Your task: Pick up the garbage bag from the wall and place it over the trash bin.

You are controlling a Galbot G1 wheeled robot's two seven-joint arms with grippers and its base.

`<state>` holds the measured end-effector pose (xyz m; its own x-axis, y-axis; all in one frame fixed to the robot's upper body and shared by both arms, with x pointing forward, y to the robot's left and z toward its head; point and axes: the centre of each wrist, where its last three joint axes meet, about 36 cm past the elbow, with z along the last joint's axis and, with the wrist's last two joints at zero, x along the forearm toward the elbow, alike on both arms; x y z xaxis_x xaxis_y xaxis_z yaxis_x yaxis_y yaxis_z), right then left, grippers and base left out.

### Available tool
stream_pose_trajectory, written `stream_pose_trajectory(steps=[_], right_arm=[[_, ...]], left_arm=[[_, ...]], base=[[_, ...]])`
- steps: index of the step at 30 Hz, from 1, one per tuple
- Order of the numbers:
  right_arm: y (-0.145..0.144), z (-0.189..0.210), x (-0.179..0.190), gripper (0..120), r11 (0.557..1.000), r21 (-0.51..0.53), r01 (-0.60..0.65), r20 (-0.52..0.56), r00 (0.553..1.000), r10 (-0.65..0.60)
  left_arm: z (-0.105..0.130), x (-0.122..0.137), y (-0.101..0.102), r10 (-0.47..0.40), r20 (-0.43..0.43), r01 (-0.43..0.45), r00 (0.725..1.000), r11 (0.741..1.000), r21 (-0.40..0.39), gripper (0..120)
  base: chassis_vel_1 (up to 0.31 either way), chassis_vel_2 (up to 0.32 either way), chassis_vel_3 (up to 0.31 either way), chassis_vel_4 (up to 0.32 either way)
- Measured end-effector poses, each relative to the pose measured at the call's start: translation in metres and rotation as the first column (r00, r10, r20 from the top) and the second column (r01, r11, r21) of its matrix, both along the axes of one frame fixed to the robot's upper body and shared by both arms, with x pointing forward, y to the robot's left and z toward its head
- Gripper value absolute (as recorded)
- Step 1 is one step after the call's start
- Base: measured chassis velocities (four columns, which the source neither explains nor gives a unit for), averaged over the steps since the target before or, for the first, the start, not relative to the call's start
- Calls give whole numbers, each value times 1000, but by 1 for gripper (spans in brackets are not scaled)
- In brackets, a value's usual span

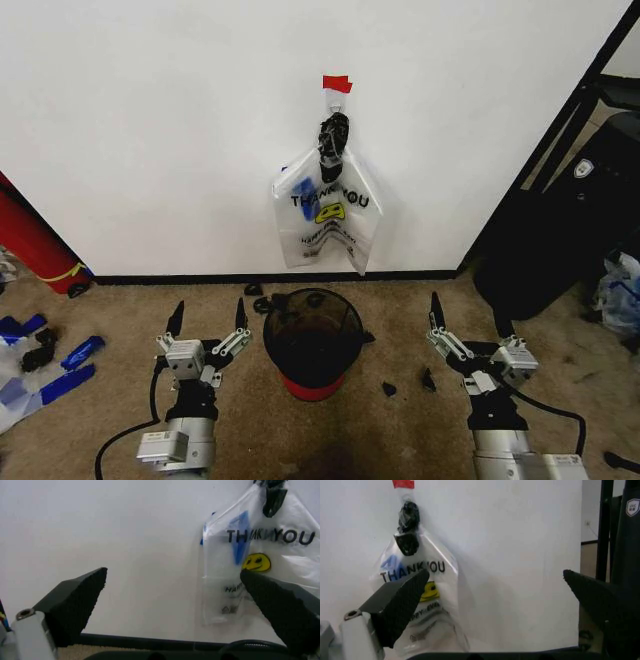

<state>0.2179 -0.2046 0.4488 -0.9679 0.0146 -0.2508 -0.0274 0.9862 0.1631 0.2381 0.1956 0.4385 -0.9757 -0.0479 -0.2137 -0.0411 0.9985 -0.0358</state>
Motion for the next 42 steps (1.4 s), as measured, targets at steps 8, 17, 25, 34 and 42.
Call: stream_pose_trajectory(steps=[8, 17, 25, 34, 42], right_arm=[[0, 0, -1, 100, 1000, -2, -1, -1, 1000, 1], [0, -9, 4, 100, 1000, 14, -22, -25, 999, 22], [-2, -11, 39, 100, 988, 75, -135, -21, 990, 137], [-7, -10, 113, 100, 895, 242, -373, -35, 919, 393], [20, -7, 199, 100, 791, 329, -516, -3, 837, 548]], left_arm=[[-3, 1, 0, 1, -1, -1, 1000, 1000, 1, 100], [-7, 3, 2, -3, -9, 4, 1000, 1000, 3, 100], [-8, 4, 7, -11, -7, 11, 1000, 1000, 15, 100], [-12, 4, 12, -16, -17, 17, 1000, 999, 34, 100], [-13, 4, 20, 0, -25, 2, 1000, 997, 71, 100]], base=[[0, 0, 0, 0], [0, 0, 0, 0], [0, 0, 0, 0], [0, 0, 0, 0], [0, 0, 0, 0]])
